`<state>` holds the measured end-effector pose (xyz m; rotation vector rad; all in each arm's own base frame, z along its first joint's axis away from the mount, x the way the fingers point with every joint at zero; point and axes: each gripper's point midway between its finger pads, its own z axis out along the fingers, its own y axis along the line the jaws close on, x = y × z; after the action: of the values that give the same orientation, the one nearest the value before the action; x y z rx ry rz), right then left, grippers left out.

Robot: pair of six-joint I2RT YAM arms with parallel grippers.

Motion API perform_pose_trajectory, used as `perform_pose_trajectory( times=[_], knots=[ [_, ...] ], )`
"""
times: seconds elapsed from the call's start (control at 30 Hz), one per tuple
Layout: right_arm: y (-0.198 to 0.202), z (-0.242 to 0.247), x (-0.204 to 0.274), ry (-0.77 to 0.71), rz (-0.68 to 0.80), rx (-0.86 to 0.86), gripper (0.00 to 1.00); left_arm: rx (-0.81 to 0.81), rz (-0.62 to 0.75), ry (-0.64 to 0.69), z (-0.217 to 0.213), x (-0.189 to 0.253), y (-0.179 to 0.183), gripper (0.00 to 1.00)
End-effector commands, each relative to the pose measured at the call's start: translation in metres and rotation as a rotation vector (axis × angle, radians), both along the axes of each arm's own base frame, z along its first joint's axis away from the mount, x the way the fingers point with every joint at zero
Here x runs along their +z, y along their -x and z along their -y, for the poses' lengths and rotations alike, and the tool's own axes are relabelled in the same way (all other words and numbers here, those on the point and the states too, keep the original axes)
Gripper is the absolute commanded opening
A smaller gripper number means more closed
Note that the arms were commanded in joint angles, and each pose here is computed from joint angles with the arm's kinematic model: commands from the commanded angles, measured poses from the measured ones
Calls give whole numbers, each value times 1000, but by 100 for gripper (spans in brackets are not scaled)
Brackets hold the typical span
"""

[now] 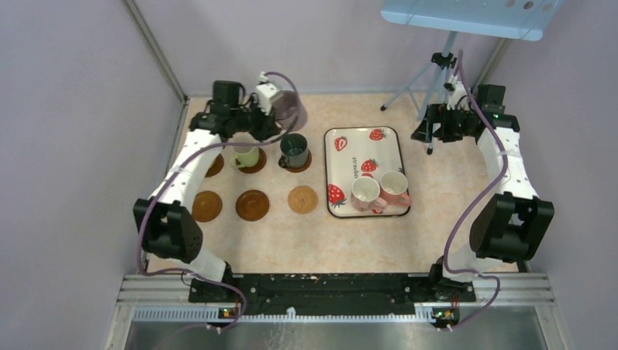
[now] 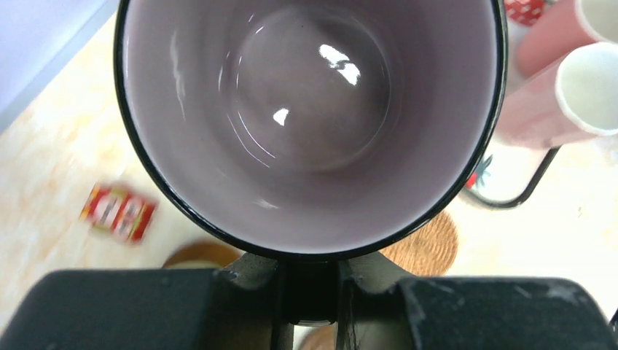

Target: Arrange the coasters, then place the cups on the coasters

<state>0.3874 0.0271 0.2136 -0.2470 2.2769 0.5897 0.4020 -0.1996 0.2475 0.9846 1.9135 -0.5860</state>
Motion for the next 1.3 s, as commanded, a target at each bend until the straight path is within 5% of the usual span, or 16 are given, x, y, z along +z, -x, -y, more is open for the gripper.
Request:
perform_pose_trajectory(
  times=[0.0,0.27,0.7,1.27],
  knots=[
    [-12,-6,-1,-33,23,11,89,41,92,14,-64,37,26,0],
    [-30,-35,-2,-19,30,80,88,275,33,-45,-191,17,57,0],
    [-40,-52,-2,-18,26,123,88,399,-117,-220,-305,-76,146,0],
    [-34,-52,-3,7,28,121,88,413,-171,-309,-331,-154,170,0]
  ],
)
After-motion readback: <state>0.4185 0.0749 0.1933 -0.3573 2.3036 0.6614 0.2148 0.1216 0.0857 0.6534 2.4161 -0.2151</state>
